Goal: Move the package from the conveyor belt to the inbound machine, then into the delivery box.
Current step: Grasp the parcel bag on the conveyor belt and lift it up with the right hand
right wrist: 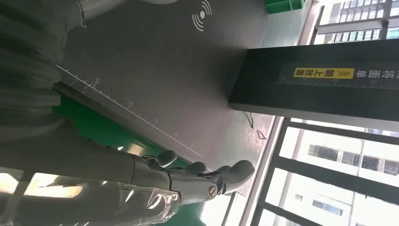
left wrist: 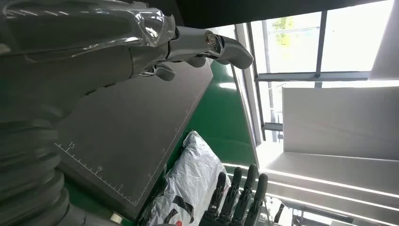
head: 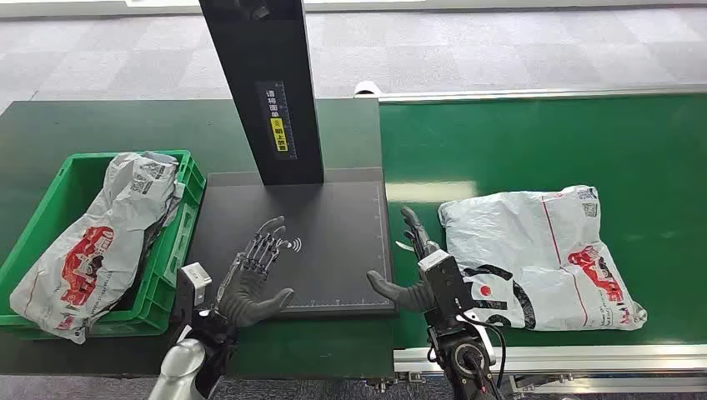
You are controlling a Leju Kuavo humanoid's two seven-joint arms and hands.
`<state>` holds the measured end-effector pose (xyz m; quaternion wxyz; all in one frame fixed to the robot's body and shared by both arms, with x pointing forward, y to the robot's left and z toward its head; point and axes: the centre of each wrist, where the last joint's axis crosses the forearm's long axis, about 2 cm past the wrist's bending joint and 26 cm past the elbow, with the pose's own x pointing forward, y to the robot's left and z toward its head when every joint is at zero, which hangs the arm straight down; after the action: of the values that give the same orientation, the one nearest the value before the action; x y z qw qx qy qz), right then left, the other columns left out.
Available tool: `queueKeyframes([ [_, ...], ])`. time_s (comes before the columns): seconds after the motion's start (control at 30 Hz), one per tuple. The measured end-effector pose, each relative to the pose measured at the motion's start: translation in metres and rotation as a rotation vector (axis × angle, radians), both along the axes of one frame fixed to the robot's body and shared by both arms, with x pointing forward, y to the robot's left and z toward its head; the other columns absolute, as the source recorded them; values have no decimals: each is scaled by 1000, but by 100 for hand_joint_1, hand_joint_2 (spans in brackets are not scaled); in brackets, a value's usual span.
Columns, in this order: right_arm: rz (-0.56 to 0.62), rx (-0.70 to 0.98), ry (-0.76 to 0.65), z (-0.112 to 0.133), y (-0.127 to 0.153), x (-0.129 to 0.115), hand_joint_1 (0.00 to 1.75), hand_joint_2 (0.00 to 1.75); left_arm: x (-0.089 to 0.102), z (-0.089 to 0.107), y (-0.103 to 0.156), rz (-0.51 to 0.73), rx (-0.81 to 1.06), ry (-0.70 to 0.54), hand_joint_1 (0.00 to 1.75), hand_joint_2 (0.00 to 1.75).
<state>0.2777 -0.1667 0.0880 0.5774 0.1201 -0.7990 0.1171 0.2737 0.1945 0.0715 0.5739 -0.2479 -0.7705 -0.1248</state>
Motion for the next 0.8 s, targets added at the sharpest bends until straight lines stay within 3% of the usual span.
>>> queueKeyframes([
  [0.4,-54,-92,-15,3,-6,5,0,175,1,1,0,-1,-1,-3,0,175],
  [0.67,-221,-462,0,8,-73,36,0,175,-3,-3,5,2,-1,10,0,175],
  [0.8,-286,-569,35,8,-104,49,0,175,-5,-4,8,8,2,13,0,175],
])
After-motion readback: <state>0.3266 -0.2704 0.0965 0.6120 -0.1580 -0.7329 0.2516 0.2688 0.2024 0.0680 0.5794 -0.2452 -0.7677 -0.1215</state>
